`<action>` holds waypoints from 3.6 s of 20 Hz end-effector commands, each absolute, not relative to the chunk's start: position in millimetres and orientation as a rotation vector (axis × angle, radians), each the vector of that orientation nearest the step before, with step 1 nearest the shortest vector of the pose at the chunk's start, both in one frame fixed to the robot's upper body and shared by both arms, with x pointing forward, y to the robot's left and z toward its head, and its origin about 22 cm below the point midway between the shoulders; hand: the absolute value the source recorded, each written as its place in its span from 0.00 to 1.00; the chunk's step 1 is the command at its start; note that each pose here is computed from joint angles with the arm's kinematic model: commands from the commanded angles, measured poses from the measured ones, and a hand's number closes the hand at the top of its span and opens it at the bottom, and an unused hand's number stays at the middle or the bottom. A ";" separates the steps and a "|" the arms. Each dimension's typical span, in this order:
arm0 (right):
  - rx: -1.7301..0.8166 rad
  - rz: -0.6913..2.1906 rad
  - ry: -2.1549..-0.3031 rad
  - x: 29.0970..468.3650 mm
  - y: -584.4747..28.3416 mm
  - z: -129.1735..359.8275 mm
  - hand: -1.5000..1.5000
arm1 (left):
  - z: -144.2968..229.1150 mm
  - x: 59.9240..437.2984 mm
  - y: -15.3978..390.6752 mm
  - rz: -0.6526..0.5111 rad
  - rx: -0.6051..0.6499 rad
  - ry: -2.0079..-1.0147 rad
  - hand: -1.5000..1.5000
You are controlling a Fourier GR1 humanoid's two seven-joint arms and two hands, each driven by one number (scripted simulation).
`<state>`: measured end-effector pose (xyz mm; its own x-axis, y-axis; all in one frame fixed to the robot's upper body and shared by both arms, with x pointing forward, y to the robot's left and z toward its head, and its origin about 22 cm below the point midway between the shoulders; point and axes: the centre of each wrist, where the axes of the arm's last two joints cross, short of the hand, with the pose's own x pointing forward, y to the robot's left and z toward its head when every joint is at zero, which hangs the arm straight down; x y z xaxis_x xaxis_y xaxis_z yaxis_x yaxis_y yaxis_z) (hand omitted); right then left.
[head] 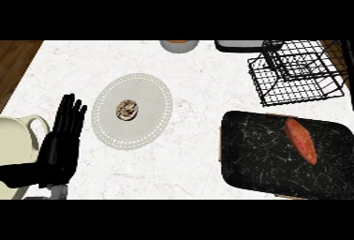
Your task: Pick the sweet potato from the tray and place it in the tiered basket
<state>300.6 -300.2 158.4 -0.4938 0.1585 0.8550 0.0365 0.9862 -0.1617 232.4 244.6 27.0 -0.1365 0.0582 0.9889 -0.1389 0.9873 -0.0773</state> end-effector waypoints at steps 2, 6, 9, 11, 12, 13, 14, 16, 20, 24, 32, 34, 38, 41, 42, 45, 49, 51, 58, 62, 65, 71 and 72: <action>0.169 0.061 -2.046 310.9 -337.5 134.7 1.00 | 22.7 232.3 240.1 0.046 0.121 -1.739 0.50; 0.606 0.031 -1.943 317.8 -324.4 109.6 1.00 | 40.3 249.7 244.9 -0.058 0.183 -1.774 0.50; 0.507 -0.022 -1.653 306.3 -364.0 61.3 0.00 | 36.9 251.0 234.8 -0.081 0.144 -1.729 0.50; 0.821 -0.046 -1.593 306.3 -326.7 36.6 0.00 | 34.3 250.2 227.8 -0.079 0.127 -1.734 0.50; 0.858 -0.028 -1.582 306.8 -337.9 36.9 0.00 | 34.3 250.3 232.7 -0.087 0.140 -1.731 0.50; 0.929 0.011 -1.576 302.7 -343.5 31.2 0.00 | 33.1 250.5 229.9 -0.088 0.140 -1.724 0.50; 0.988 0.062 -1.608 308.0 -353.0 43.1 0.00 | 30.0 249.2 221.9 -0.094 0.130 -1.712 0.50; 1.025 0.146 -1.632 298.8 -388.3 47.7 0.00 | 31.8 250.7 226.3 -0.096 0.159 -1.711 0.50; 0.970 0.406 -1.684 297.8 -452.3 100.2 0.00 | 30.2 257.2 216.7 -0.110 0.147 -1.699 0.50; 0.789 0.767 -1.663 292.0 -482.6 175.3 0.00 | 29.6 259.0 218.8 -0.102 0.170 -1.690 0.50; 0.414 1.303 -1.657 278.5 -450.2 303.8 0.00 | 34.3 267.4 208.7 -0.099 0.172 -1.698 0.50; 0.335 1.350 -1.636 274.2 -443.2 306.3 0.00 | 26.0 259.6 206.6 -0.103 0.167 -1.688 0.50; 0.251 1.480 -1.579 265.0 -425.6 308.9 0.00 | 32.6 266.5 194.9 -0.099 0.164 -1.674 0.50; 0.218 1.504 -1.553 268.0 -414.6 298.3 0.00 | 33.4 265.5 198.2 -0.124 0.155 -1.690 0.50; 0.232 1.517 -1.555 260.6 -421.8 298.7 0.00 | 30.3 266.6 201.3 -0.112 0.174 -1.669 0.50; 0.207 1.544 -1.562 260.8 -408.8 292.5 0.00 | 38.4 271.9 187.2 -0.107 0.162 -1.684 0.50; 0.183 1.618 -1.508 251.0 -397.4 290.1 0.00 | 37.9 275.1 195.8 -0.100 0.164 -1.675 0.50; 0.155 1.633 -1.450 252.1 -392.8 287.4 0.00 | 36.4 274.4 205.3 -0.115 0.171 -1.689 0.50; 0.084 1.676 -1.371 244.0 -382.3 279.3 0.00 | 31.4 270.9 199.7 -0.117 0.162 -1.672 0.50; 0.007 1.695 -1.343 241.1 -376.8 275.2 0.00 | 26.0 267.2 196.4 -0.104 0.165 -1.672 0.50; -0.041 1.719 -1.382 241.5 -374.5 281.1 0.00 | 24.8 272.8 211.0 -0.111 0.203 -1.674 0.50; -0.102 1.770 -1.339 246.5 -367.5 258.1 0.00 | 26.2 266.0 191.8 -0.116 0.135 -1.672 0.50; -0.116 1.774 -1.345 248.0 -369.6 254.8 0.00 | 34.2 275.0 204.5 -0.117 0.171 -1.683 0.50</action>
